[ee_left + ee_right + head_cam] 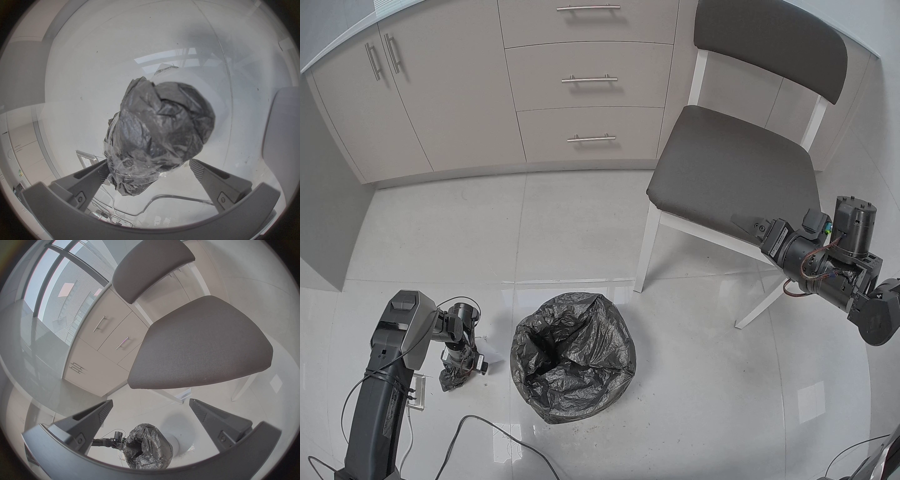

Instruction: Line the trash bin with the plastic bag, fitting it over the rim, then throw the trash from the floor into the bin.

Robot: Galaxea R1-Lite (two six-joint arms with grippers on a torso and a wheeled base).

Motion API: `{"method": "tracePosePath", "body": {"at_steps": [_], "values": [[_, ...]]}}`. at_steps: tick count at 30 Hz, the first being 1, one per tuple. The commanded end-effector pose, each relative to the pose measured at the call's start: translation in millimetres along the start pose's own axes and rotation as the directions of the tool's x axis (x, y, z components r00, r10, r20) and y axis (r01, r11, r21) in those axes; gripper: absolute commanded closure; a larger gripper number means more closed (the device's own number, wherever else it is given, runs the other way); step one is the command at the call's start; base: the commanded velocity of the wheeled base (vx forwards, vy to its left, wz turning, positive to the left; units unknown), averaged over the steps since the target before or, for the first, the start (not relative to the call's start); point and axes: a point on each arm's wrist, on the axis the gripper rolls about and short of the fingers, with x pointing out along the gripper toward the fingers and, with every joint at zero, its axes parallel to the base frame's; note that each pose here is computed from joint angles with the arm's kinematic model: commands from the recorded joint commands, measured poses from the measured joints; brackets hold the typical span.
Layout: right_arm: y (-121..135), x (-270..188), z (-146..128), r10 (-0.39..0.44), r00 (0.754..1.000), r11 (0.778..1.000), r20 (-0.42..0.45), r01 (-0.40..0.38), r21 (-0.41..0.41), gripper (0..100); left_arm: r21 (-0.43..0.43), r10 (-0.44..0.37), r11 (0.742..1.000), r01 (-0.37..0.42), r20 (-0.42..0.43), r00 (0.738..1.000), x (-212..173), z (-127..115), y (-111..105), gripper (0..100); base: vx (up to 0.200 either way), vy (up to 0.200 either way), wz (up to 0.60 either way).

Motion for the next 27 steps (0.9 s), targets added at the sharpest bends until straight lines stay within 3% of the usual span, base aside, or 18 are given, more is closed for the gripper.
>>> {"method": "tracePosePath", "body": {"at_steps": [1, 3, 4, 17, 22, 24, 25, 27], "values": [[1, -2, 2, 0.003, 1.0, 1.0, 0.006, -0.003, 0.0, 0, -0.002, 0.002, 1.0, -0.002, 0.004, 1.0, -1, 1, 1, 0, 0.0, 0.0, 0.0], [1, -2, 2, 0.004, 1.0, 1.0, 0.007, -0.004, -0.001, 0, -0.002, 0.003, 1.0, -0.003, 0.004, 1.0, -1, 1, 1, 0, 0.0, 0.0, 0.0], [1, -2, 2, 0.006, 1.0, 1.0, 0.006, -0.006, -0.001, 0, -0.002, 0.003, 1.0, -0.003, 0.003, 1.0, -1, 1, 1, 100, 0.0, 0.0, 0.0], [3, -5, 4, 0.013, 1.0, 1.0, 0.016, -0.013, -0.001, 0, 0.01, 0.003, 1.0, -0.003, 0.003, 1.0, -5, 2, 2, 100, 0.0, 0.0, 0.0], [3, -5, 4, 0.013, 1.0, 1.0, 0.016, -0.013, -0.001, 0, -0.014, -0.001, 1.0, 0.001, -0.006, 1.0, -27, 10, 6, 100, 0.0, 0.0, 0.0], [3, -5, 5, 0.014, 1.0, 1.0, 0.017, -0.014, -0.001, 0, -0.113, -0.02, 0.994, 0.016, -0.037, 0.999, -65, 19, 2, 100, 0.0, 0.0, 0.0], [3, -5, 5, 0.014, 1.0, 1.0, 0.017, -0.014, -0.001, 0, -0.113, -0.02, 0.994, 0.016, -0.037, 0.999, -65, 19, 2, 100, 0.0, 0.0, 0.0], [5, -7, 7, 0.02, 1.0, 1.0, 0.023, -0.02, -0.003, 0, -0.252, -0.048, 0.967, 0.031, -0.063, 0.997, -109, 25, -3, 100, 0.0, 0.0, 0.0]]}}
